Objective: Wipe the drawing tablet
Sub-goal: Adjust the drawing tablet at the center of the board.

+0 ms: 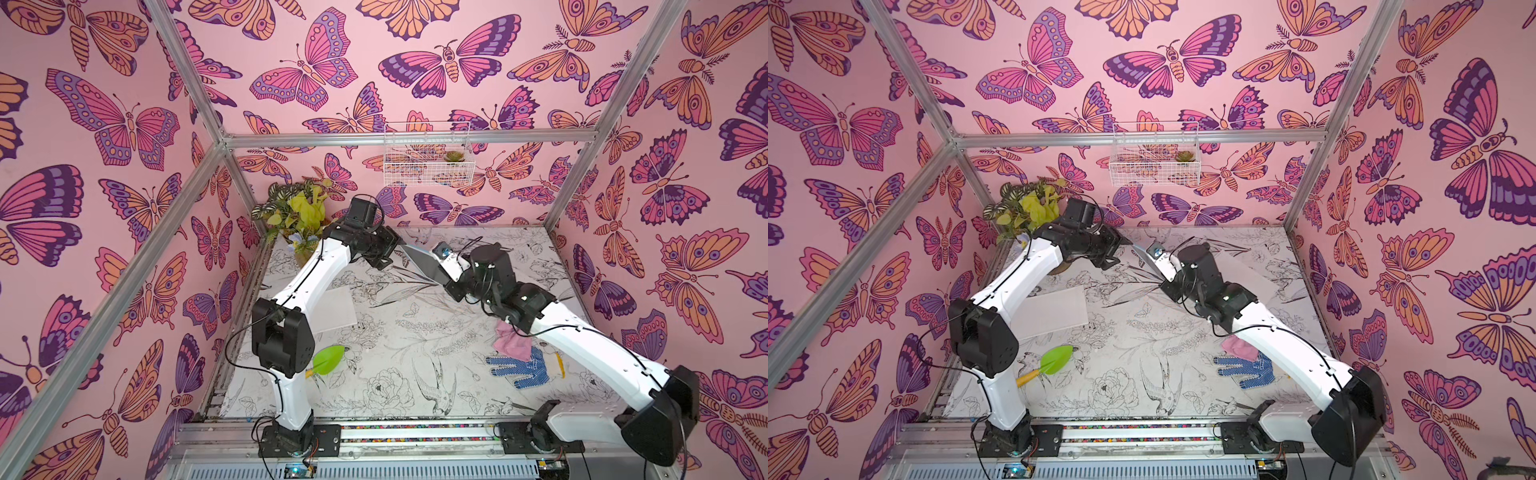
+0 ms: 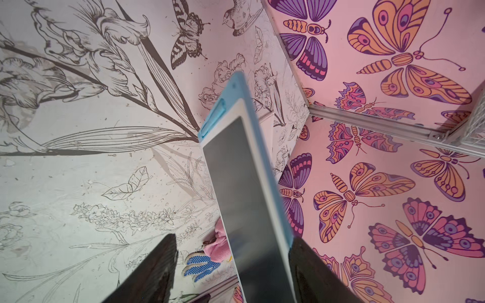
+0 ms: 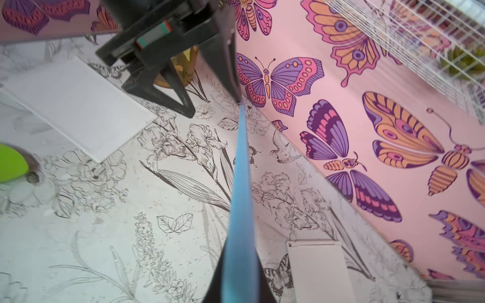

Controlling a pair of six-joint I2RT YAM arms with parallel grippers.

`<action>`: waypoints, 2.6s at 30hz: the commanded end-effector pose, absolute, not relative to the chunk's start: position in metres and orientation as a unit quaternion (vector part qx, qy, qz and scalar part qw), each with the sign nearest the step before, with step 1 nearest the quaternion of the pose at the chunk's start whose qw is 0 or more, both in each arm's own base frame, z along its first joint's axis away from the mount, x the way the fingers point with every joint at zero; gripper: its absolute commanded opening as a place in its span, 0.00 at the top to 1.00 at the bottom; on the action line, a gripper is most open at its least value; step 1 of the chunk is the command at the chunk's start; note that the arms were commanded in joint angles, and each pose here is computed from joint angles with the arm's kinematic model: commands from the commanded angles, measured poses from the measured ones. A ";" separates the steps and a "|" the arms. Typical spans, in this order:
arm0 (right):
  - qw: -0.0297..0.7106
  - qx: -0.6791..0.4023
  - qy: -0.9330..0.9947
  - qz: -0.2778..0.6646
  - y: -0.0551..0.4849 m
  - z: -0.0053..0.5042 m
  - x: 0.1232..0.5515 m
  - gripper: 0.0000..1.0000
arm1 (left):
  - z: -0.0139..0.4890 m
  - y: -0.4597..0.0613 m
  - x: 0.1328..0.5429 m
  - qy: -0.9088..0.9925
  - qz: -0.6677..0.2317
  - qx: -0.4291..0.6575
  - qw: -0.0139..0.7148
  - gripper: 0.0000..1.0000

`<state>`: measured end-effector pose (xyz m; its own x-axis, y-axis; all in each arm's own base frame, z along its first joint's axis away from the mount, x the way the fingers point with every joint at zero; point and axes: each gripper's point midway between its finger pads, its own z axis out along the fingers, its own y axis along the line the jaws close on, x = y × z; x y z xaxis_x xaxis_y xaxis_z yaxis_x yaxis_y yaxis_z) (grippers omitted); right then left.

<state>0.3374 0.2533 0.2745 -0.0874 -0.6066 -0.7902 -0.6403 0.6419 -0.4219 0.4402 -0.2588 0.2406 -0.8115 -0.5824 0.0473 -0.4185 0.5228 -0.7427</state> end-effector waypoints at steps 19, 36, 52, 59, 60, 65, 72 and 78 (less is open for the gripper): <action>0.606 -0.497 0.589 -0.197 0.288 0.303 0.327 0.92 | 0.233 -0.256 0.455 0.781 -0.485 -0.382 0.095 1.00; 0.400 0.053 0.828 0.389 0.209 0.314 0.297 0.13 | 0.286 -0.255 0.515 0.666 -0.633 -0.302 0.255 1.00; 0.337 0.252 0.612 0.670 0.214 0.346 0.374 0.42 | 0.314 -0.291 0.511 0.595 -0.701 -0.279 0.277 1.00; 0.340 0.241 0.572 0.706 0.226 0.358 0.398 0.75 | 0.319 -0.298 0.511 0.569 -0.719 -0.289 0.275 1.00; 0.345 0.241 0.573 0.703 0.225 0.359 0.400 0.78 | 0.320 -0.298 0.511 0.566 -0.721 -0.289 0.276 1.00; 0.381 0.234 0.598 0.665 0.219 0.363 0.402 1.00 | 0.308 -0.302 0.507 0.576 -0.715 -0.296 0.263 0.66; 0.378 0.201 0.680 0.595 0.183 0.348 0.398 1.00 | 0.253 -0.294 0.479 0.649 -0.652 -0.320 0.227 0.19; 0.306 0.110 0.781 0.533 0.156 0.305 0.360 1.00 | 0.203 -0.266 0.425 0.762 -0.538 -0.293 0.208 0.14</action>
